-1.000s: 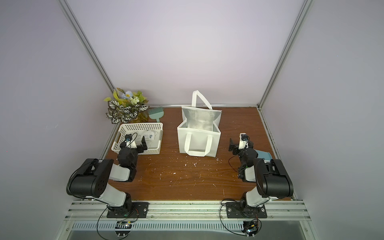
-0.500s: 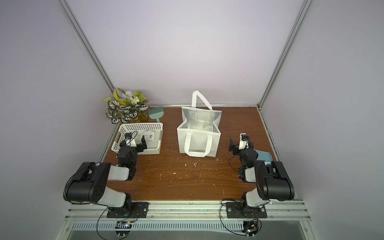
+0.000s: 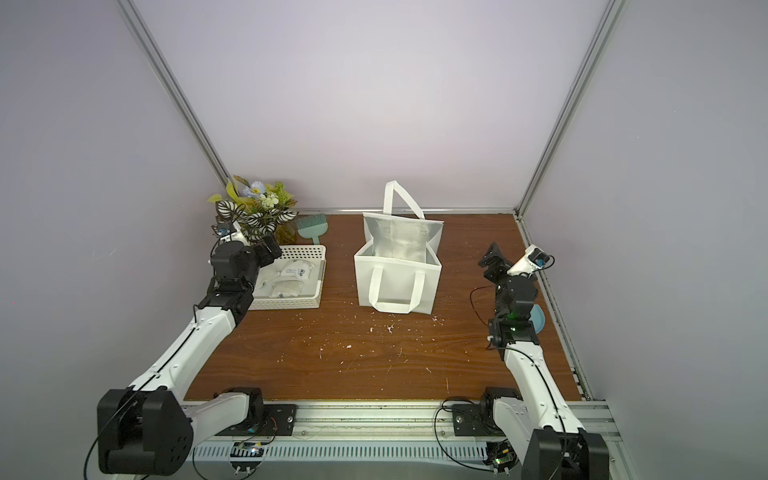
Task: Place the ice pack in the delivery bag
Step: Pick up the delivery bag from the center of the board.
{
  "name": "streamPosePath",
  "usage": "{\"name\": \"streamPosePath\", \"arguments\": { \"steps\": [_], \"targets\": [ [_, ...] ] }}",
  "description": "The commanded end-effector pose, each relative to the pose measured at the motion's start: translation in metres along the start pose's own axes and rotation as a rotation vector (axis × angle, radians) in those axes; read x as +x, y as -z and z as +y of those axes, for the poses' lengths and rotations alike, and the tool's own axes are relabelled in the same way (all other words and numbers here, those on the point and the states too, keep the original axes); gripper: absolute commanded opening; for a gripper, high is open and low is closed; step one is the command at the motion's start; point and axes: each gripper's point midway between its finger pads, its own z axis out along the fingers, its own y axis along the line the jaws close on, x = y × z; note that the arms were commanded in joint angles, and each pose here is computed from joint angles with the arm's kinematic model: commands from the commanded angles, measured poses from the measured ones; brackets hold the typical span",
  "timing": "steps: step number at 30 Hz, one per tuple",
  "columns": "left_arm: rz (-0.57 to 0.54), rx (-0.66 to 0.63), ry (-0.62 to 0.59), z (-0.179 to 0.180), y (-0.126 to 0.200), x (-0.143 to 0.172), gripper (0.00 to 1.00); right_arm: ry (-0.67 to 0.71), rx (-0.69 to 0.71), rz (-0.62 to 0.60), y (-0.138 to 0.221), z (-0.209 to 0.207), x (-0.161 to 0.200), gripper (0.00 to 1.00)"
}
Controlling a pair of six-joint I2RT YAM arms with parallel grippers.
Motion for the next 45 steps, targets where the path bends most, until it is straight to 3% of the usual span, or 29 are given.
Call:
{"name": "streamPosePath", "arguments": {
  "steps": [1,6,9,12,15,18,22,25,31,34,36,41,45],
  "targets": [
    [0.173,0.066,0.031,-0.008,0.008,0.033,0.99,0.041,-0.075,0.186,-0.004,0.043,0.002,1.00],
    [0.251,0.106,-0.008,-0.024,0.011,0.054,1.00,0.219,-0.145,0.360,0.002,0.113,0.003,1.00],
    [0.306,0.101,-0.053,-0.032,0.010,0.066,1.00,0.295,-0.212,0.484,0.011,0.151,0.022,0.99],
    [0.330,0.128,-0.045,-0.039,0.009,0.071,1.00,0.338,-0.221,0.586,0.019,0.170,0.041,1.00],
    [0.338,0.154,-0.040,-0.045,0.010,0.072,1.00,0.403,-0.184,0.607,0.029,0.178,0.047,0.98],
    [0.356,0.172,-0.048,-0.048,0.011,0.075,0.99,0.456,-0.172,0.639,0.036,0.182,0.053,0.80],
    [0.382,0.166,-0.064,-0.047,0.011,0.082,0.98,0.515,-0.138,0.695,0.039,0.177,0.072,0.71],
    [0.396,0.172,-0.075,-0.048,0.010,0.085,0.98,0.544,-0.091,0.705,0.035,0.168,0.079,0.51],
    [0.443,0.166,-0.110,-0.047,0.008,0.094,0.95,0.585,-0.064,0.717,0.030,0.160,0.090,0.50],
    [0.470,0.161,-0.131,-0.046,0.005,0.100,0.92,0.598,-0.056,0.726,0.030,0.155,0.094,0.30],
    [0.499,0.153,-0.148,-0.046,0.002,0.105,0.89,0.586,-0.082,0.712,0.032,0.159,0.091,0.26],
    [0.592,0.102,-0.202,-0.038,-0.012,0.124,0.82,0.558,-0.144,0.689,0.039,0.170,0.081,0.00],
    [0.661,0.044,-0.278,-0.027,-0.027,0.141,0.77,0.555,-0.173,0.695,0.044,0.174,0.082,0.00]
  ]
}}
